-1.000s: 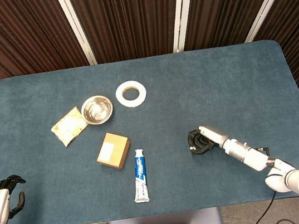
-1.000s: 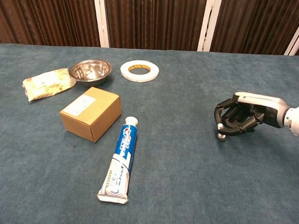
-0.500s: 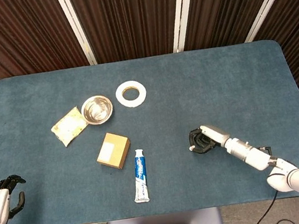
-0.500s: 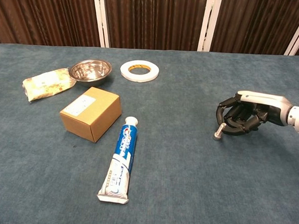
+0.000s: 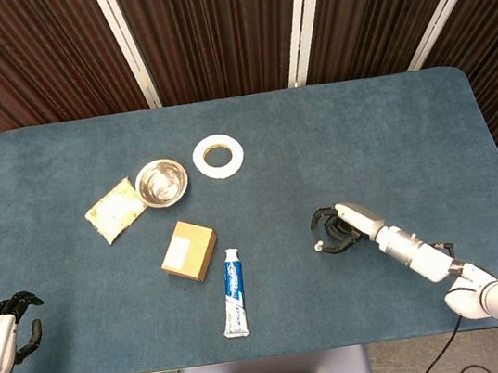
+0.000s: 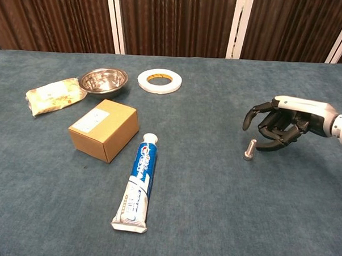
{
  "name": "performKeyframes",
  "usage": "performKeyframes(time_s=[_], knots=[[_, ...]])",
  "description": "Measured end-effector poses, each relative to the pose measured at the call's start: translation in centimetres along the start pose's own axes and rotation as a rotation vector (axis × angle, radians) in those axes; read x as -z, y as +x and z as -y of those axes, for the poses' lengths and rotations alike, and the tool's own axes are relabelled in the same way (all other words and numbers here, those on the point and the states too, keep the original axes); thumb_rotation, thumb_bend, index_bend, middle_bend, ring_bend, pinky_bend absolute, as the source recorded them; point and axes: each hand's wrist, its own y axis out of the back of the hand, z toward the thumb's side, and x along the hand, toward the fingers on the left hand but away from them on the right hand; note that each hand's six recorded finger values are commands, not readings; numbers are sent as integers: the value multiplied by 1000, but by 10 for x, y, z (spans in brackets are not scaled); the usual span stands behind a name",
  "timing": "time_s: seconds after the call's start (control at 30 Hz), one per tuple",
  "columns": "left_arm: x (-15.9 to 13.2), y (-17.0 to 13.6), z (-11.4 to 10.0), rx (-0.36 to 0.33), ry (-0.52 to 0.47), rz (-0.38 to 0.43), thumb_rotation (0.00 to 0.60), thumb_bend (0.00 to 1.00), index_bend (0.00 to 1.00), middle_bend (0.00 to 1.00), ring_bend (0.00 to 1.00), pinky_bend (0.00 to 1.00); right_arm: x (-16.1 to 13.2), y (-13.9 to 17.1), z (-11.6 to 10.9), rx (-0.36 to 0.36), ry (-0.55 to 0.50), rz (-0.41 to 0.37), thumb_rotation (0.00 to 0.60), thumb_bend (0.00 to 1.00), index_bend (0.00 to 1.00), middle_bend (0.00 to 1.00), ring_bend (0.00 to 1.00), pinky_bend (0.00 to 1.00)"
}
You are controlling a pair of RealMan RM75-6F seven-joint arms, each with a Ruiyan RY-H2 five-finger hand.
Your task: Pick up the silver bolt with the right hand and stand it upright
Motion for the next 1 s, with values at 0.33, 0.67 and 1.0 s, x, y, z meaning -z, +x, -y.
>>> performKeyframes(time_s=[0.33, 0.67, 1.0], knots=[[-1, 0, 1, 4, 2, 5, 600, 526, 390, 300, 333, 375, -23, 27, -27, 128, 302, -83, 600, 169, 287, 649, 633, 878], [-1, -2, -2, -10, 1, 6, 600, 526, 390, 299, 333, 375, -42, 101, -46, 364, 611, 21, 600, 155, 208, 236, 87, 41], [-7, -3, -1, -18, 19, 26, 600, 527, 385, 299, 333, 376, -16, 206, -46, 555, 639, 303, 600, 120, 30, 68, 0, 20]])
